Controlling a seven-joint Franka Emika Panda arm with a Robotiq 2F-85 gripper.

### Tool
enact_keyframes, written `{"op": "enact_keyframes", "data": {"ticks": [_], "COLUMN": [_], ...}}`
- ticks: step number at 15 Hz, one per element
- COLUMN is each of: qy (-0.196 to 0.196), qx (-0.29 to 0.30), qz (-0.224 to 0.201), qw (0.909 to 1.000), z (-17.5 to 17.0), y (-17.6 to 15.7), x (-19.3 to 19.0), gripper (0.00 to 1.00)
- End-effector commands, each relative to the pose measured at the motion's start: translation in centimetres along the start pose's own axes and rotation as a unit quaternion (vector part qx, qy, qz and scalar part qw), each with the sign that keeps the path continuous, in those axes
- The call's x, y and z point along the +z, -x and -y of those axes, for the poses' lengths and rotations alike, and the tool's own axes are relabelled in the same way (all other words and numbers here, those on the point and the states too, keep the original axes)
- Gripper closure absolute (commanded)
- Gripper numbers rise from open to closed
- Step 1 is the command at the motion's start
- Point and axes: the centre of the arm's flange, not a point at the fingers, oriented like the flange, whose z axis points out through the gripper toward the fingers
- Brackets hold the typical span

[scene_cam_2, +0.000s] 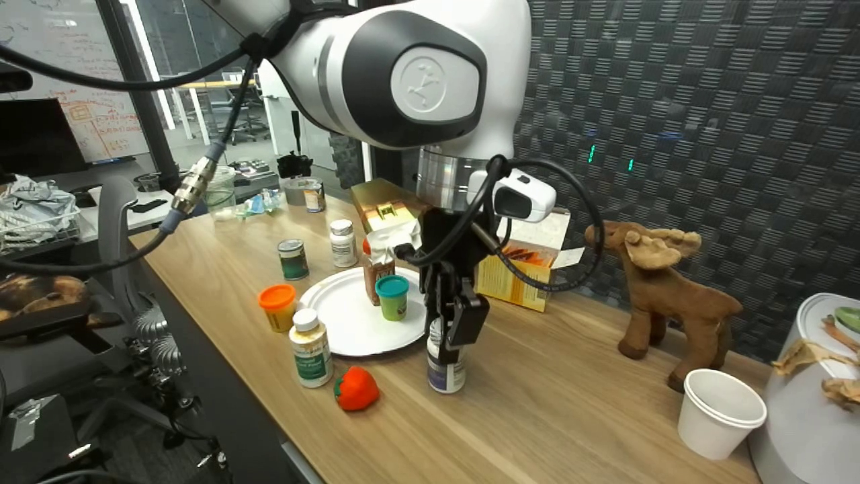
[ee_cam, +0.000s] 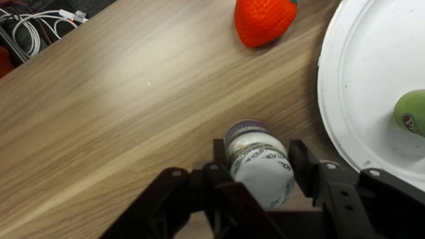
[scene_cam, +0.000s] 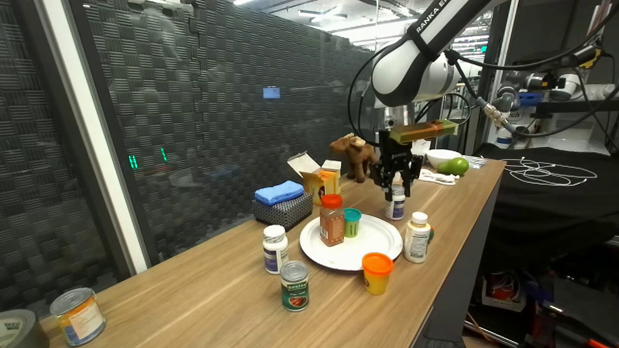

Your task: Pick up the bottles and small containers from the table and put them on the white plate.

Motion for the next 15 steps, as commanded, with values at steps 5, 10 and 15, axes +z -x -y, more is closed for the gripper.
{"op": "enact_keyframes", "data": {"ticks": [5,10,15], "qy": [0.007,0.026,0.023], "qx": [0.006,-0.094,-0.204], "qz": [-0.046,-0.104,-0.136], "qw": [0.9989,0.9897,0.9692], "z": [0.0,2.7,7.3], "y": [1.8,5.6,8.3], "x": [-4.1,-8.4,-8.6], "gripper": [0.74,0.74,0.74]}}
